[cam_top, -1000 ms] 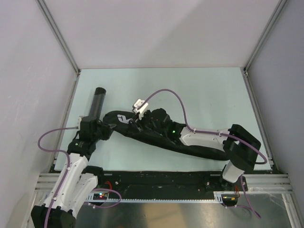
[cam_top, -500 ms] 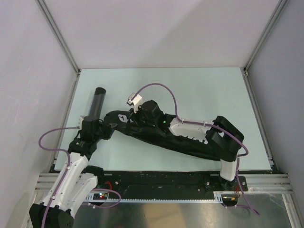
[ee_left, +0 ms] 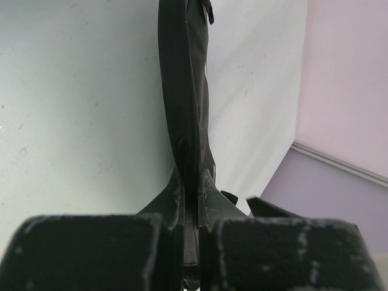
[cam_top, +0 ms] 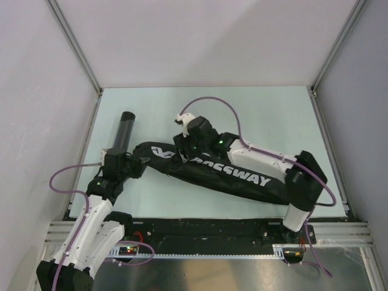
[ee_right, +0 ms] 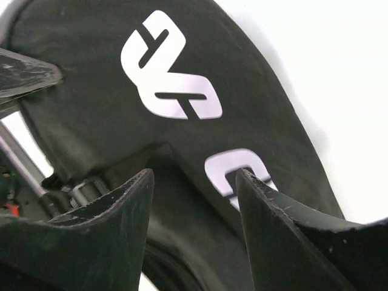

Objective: Pack up the badminton gear

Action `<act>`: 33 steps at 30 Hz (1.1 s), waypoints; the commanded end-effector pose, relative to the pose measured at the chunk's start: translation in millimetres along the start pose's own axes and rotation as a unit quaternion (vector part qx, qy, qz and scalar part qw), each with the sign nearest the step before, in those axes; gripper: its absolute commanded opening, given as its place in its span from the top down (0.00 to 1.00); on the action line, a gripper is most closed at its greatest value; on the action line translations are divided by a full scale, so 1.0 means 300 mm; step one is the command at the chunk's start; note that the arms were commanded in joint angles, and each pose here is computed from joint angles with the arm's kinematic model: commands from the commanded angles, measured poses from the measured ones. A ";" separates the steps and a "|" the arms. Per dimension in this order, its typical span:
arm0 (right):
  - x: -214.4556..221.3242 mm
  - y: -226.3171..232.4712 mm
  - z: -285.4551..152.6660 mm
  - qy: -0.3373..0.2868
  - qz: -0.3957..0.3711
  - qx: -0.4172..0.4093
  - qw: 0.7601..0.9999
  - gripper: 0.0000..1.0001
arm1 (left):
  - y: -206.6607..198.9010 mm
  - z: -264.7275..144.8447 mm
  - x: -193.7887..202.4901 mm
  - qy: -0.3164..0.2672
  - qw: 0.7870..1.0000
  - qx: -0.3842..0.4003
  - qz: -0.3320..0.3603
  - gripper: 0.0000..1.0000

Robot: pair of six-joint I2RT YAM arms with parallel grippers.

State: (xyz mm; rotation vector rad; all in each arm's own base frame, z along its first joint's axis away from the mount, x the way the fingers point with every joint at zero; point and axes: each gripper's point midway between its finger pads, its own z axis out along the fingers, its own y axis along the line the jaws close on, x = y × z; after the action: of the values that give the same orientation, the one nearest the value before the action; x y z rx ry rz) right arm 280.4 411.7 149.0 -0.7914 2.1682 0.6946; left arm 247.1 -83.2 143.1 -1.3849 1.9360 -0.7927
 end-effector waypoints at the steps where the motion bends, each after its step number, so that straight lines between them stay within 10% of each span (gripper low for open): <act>1: -0.044 0.030 -0.192 0.008 0.057 -0.003 0.998 0.38 | -0.072 -0.035 0.001 0.005 1.000 0.022 -0.019 1.00; 14: -0.011 0.264 -0.365 -0.065 0.177 -0.124 0.974 0.44 | -0.092 -0.045 0.016 0.020 0.999 0.028 -0.041 1.00; 33: 0.015 0.338 -0.154 -0.156 0.262 -0.082 0.949 0.45 | -0.133 -0.084 0.059 0.062 0.995 0.047 -0.070 1.00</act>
State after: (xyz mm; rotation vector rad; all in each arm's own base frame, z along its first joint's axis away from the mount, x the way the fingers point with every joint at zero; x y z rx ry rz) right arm 165.8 436.3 177.0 -0.3130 2.1485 1.1641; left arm 247.3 -92.7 157.8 -1.4682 1.9023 -0.8958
